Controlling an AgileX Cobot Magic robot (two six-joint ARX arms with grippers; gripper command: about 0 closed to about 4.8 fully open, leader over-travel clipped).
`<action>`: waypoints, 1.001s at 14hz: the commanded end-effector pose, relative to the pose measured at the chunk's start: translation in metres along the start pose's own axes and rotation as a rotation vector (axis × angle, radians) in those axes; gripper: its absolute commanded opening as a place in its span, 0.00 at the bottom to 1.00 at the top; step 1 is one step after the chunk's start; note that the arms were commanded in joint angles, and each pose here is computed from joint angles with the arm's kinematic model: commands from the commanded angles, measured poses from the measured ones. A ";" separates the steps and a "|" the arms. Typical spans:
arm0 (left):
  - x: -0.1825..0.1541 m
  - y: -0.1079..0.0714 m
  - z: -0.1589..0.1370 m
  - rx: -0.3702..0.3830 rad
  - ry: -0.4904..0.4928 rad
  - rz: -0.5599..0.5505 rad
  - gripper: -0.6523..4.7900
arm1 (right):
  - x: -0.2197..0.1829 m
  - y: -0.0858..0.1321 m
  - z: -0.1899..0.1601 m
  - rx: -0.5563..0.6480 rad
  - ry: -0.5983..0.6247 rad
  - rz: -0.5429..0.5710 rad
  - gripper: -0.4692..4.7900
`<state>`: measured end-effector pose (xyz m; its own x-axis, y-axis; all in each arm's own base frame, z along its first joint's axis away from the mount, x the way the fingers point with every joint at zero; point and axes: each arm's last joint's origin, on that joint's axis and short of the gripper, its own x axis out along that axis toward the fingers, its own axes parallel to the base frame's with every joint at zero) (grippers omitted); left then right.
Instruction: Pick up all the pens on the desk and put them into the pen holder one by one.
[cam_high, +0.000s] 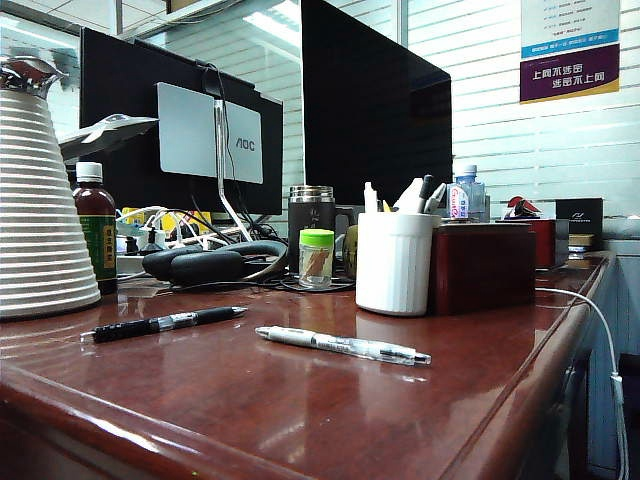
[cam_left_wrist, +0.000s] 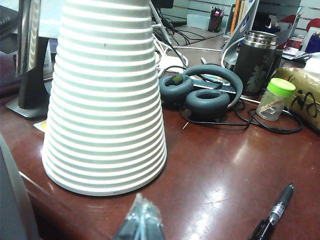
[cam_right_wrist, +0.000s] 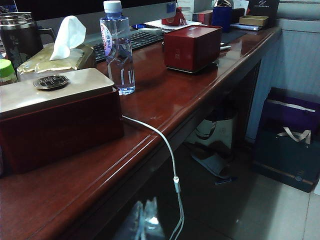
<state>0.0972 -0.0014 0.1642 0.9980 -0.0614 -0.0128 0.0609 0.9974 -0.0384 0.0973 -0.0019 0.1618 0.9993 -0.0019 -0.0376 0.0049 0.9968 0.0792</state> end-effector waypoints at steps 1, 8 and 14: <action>0.000 0.000 0.000 0.024 0.003 0.003 0.11 | 0.000 0.000 0.000 0.003 -0.012 -0.003 0.08; -0.006 -0.002 0.031 -0.160 -0.141 -0.021 1.00 | -0.014 0.006 0.048 -0.005 -0.153 0.070 0.85; -0.023 -0.013 0.120 0.002 -0.132 -0.245 1.00 | -0.023 0.028 0.177 -0.151 -0.112 0.480 0.87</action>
<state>0.0728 -0.0080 0.2787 0.9495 -0.2859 0.1290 0.2986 0.9498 -0.0928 0.0780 0.0096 0.3347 0.9213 0.3809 0.0785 -0.3756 0.9238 -0.0738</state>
